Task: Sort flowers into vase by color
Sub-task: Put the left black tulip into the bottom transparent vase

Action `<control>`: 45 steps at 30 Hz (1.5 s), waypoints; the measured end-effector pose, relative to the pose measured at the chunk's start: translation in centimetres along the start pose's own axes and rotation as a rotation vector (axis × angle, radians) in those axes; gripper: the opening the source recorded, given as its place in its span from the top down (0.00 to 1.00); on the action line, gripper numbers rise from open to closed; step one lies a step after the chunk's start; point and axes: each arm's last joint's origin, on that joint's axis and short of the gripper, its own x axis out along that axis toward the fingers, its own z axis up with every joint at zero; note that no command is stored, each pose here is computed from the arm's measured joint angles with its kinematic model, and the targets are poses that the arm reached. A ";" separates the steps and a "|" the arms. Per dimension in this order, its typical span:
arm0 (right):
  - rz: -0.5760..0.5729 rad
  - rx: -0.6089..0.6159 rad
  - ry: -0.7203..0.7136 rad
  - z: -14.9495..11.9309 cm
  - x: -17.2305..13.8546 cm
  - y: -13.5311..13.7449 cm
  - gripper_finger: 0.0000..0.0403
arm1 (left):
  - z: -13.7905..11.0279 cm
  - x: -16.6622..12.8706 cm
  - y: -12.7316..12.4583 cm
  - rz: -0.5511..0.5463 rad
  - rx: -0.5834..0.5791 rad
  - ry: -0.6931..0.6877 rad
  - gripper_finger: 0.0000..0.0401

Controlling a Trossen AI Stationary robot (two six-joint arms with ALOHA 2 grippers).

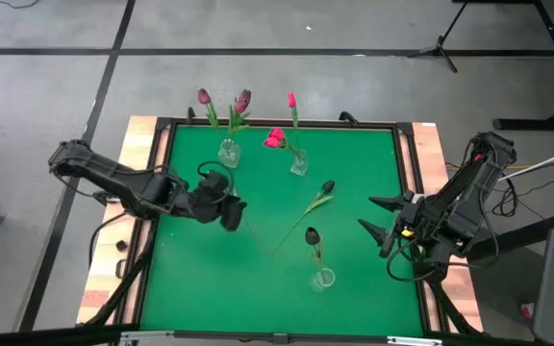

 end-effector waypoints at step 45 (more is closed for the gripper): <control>0.013 -0.003 0.035 -0.1 0.0 0.0 0.16 | -3.0 14.7 7.0 0.741 -0.862 0.123 0.64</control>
